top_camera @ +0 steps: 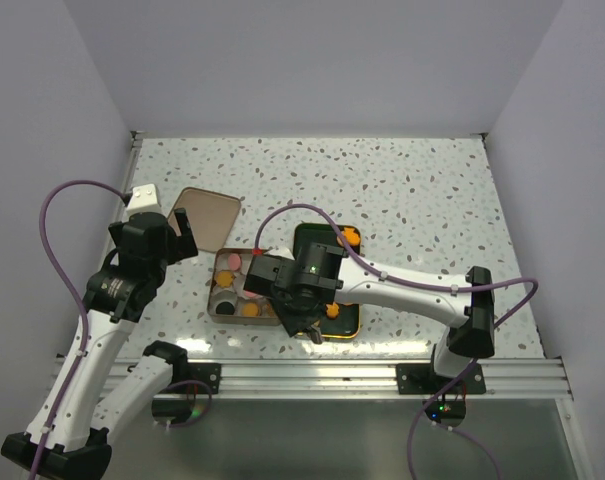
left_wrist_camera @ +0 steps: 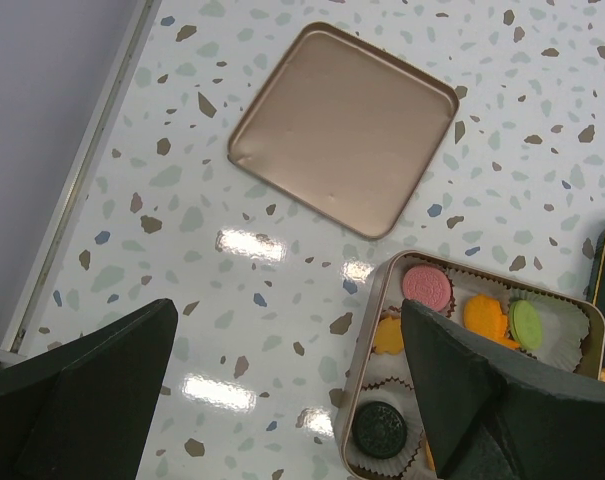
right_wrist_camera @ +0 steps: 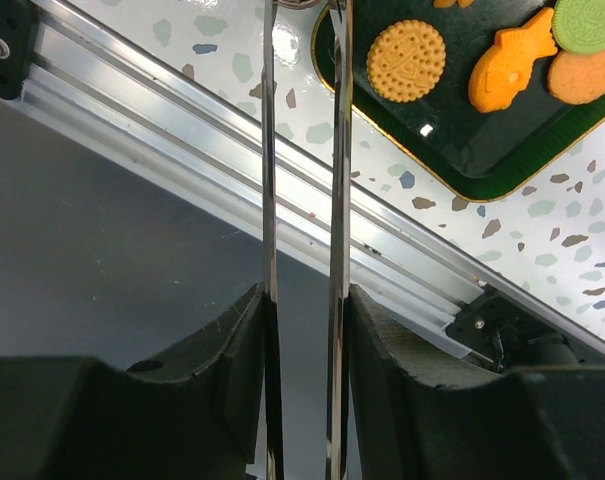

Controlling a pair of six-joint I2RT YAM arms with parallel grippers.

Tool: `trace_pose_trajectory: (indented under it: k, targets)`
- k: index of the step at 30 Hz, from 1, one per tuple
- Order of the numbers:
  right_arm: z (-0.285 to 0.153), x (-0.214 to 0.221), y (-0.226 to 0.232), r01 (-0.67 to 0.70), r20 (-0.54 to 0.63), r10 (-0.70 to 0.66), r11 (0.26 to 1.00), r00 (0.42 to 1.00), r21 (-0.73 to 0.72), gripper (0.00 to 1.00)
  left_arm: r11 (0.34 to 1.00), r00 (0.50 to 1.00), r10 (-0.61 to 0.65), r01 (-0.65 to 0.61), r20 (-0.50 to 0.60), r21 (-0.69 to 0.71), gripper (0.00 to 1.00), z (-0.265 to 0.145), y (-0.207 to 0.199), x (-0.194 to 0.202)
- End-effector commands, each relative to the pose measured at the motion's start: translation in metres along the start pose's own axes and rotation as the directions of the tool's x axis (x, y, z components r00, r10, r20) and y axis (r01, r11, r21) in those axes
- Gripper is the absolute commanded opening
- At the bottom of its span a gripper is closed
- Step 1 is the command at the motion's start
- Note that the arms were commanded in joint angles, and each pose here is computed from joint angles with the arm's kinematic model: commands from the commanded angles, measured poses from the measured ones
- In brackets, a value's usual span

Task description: Pack the cookies

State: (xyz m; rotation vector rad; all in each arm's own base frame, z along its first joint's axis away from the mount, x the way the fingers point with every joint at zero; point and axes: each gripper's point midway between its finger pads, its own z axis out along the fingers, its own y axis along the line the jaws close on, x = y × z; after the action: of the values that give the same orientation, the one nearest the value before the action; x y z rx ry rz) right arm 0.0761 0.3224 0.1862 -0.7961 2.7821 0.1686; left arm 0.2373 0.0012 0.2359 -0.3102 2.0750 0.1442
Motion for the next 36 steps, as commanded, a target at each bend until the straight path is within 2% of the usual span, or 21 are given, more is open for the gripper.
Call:
trace_pose_trajectory:
  k: [1,10,17,22,28,32,33,36]
  targets:
    - [-0.016,0.018,-0.018,-0.006,-0.04,0.008,0.999,0.999,0.042,0.39,1.0,0.999,-0.002,0.001,0.044,0.015,1.0,0.0,-0.004,-0.01]
    - [-0.023,0.015,-0.025,-0.021,-0.01,0.022,0.998,1.0,0.059,0.42,1.0,0.999,-0.002,0.001,0.044,0.015,1.0,0.0,-0.004,-0.01]
    - [-0.051,-0.011,-0.042,-0.066,0.13,0.052,0.993,0.99,0.102,0.42,1.0,0.999,0.0,-0.001,0.042,0.017,1.0,0.0,-0.004,-0.01]
    - [-0.07,-0.037,-0.069,-0.15,0.226,0.121,0.982,0.967,0.115,0.41,1.0,0.999,0.001,-0.002,0.04,0.018,1.0,0.001,-0.005,-0.01]
    - [-0.08,-0.063,-0.142,-0.34,0.315,0.299,0.936,0.901,0.086,0.43,1.0,0.999,0.008,-0.008,0.033,0.02,1.0,0.003,-0.006,-0.009]
    - [-0.054,-0.059,-0.207,-0.468,0.315,0.405,0.869,0.858,0.159,0.43,1.0,0.999,0.005,-0.006,0.032,0.017,1.0,0.003,-0.006,-0.008]
    - [-0.052,-0.063,-0.216,-0.488,0.34,0.419,0.86,0.842,0.147,0.43,1.0,0.999,0.006,-0.007,0.034,0.017,1.0,0.002,-0.006,-0.009]
    - [-0.029,-0.056,-0.247,-0.567,0.319,0.505,0.811,0.802,0.142,0.43,1.0,1.0,0.01,-0.01,0.027,0.017,1.0,0.003,-0.006,-0.008]
